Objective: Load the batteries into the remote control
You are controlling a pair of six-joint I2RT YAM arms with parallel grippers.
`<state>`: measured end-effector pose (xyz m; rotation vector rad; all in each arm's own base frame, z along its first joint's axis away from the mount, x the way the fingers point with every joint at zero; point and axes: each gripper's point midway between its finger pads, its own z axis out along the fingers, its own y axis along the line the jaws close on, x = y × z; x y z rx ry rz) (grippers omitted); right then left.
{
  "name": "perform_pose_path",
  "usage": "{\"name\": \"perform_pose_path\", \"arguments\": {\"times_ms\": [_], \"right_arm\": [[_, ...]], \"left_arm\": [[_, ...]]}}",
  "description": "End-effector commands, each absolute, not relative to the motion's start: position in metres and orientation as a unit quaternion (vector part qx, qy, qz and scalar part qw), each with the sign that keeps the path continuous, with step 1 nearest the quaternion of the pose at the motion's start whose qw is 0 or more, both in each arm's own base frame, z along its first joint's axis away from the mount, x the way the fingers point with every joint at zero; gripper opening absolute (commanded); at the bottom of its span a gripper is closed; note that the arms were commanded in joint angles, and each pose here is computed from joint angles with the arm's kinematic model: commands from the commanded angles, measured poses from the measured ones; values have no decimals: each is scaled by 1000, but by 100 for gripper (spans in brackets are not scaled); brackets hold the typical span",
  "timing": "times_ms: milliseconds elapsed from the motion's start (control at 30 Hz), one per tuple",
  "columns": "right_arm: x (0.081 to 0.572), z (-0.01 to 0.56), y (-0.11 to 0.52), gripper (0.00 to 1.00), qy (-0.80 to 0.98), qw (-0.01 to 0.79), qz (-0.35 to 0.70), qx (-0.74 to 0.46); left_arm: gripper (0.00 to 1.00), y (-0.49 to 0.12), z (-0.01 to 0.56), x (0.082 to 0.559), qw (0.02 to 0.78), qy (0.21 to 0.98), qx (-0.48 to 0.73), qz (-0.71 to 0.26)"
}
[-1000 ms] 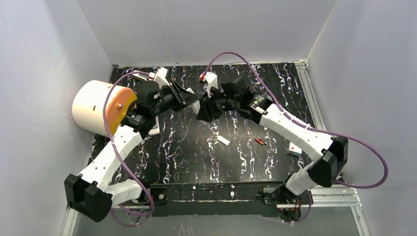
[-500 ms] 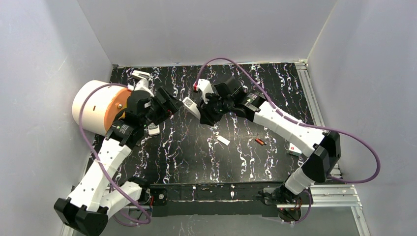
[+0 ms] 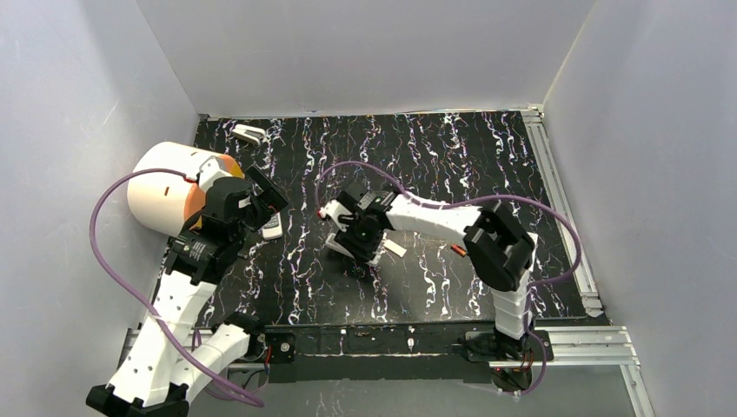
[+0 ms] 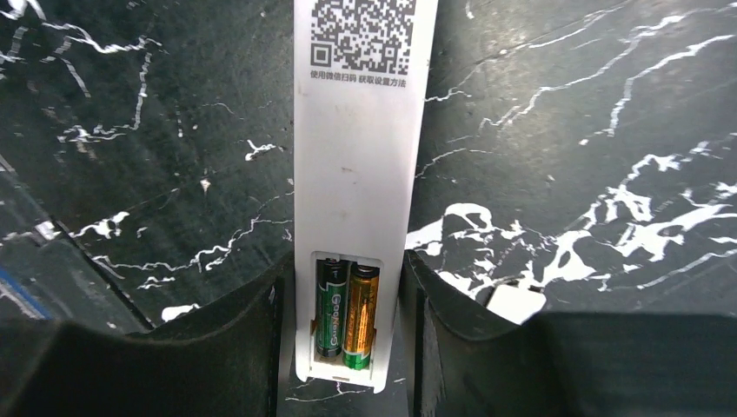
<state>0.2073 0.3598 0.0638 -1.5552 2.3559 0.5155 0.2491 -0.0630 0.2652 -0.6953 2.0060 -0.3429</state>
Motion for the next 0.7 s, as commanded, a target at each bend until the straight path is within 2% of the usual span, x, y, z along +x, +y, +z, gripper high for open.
{"name": "perform_pose_path", "arguments": {"times_ms": [0,200,400,600,667], "right_arm": [[215,72,375,13,804,154,161,-552],[203,51,379,16,792,121,124,-586],[198,37,377,27,780,99,105,-609],[194,28,376,31,780,79,97,-613],[192,25,375,36,781,70,93,-614]], "left_arm": [[98,-53,269,251,484,821,-281,-111],[98,-57,267,253,484,825,-267,-115],[98,-61,268,256,485,828,-255,-121],[98,-59,272,255,492,825,-253,-120],[99,-59,273,255,493,824,-252,-121]]}}
